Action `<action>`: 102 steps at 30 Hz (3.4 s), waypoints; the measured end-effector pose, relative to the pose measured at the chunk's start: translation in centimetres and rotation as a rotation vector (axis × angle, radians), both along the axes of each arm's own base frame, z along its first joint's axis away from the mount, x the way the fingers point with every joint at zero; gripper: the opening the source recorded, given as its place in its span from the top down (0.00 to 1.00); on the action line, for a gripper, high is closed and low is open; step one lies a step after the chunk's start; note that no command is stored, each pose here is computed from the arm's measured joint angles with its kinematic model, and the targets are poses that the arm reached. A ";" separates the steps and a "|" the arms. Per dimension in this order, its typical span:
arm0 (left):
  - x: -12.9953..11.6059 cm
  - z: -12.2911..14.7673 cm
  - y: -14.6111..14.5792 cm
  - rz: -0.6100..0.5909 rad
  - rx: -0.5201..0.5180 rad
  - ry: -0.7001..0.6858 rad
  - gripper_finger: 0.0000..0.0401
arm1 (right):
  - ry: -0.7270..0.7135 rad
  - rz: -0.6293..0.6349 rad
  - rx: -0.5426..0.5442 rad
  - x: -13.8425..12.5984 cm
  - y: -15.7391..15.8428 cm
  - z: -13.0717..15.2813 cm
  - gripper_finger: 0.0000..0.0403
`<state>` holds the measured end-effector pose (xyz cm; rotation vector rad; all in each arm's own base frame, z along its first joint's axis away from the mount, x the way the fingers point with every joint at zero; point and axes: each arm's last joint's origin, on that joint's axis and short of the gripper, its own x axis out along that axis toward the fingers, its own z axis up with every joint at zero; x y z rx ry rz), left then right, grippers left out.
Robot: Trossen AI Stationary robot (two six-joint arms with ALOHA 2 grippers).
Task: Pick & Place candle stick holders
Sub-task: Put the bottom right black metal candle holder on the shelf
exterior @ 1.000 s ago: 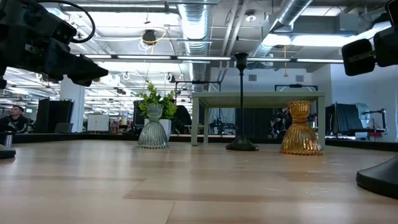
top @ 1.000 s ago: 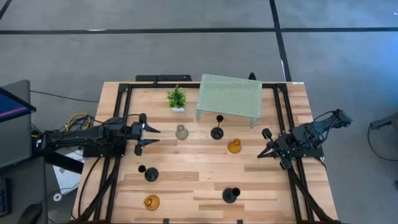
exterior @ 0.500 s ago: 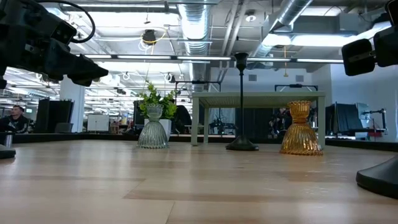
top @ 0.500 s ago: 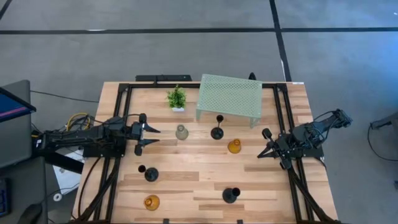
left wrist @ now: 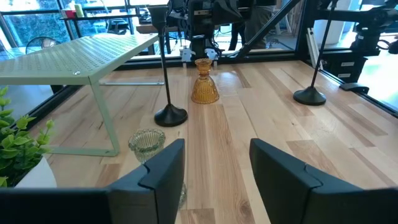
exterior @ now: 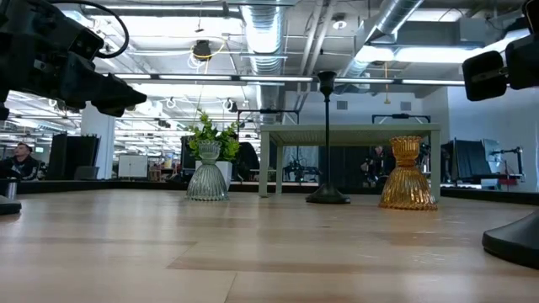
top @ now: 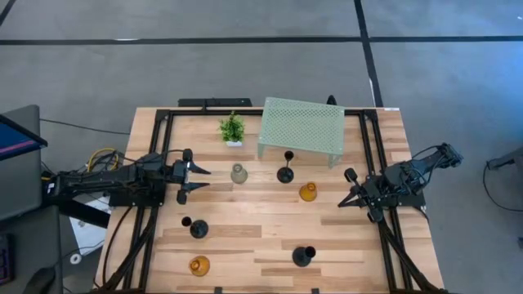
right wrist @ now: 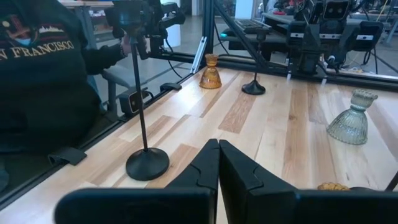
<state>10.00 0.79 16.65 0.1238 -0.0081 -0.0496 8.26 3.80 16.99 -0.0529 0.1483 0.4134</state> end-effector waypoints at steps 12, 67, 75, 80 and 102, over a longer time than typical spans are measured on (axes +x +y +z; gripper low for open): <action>0.0 0.0 0.0 0.000 -0.031 0.002 0.55 | 0.000 -0.001 0.009 0.0 0.0 0.0 1.00; 0.0 0.5 0.0 -0.012 -0.359 -0.037 0.55 | -0.141 -0.007 0.289 0.0 0.0 2.4 1.00; 0.0 0.6 0.0 -0.013 -0.359 -0.041 0.55 | -0.141 -0.007 0.289 0.0 0.0 2.4 1.00; 0.0 0.6 0.0 -0.013 -0.359 -0.041 0.55 | -0.147 -0.006 0.276 0.0 0.0 2.4 1.00; 0.0 0.8 0.0 -0.018 -0.355 -0.067 0.55 | -0.162 -0.041 0.249 0.1 -0.1 2.4 1.00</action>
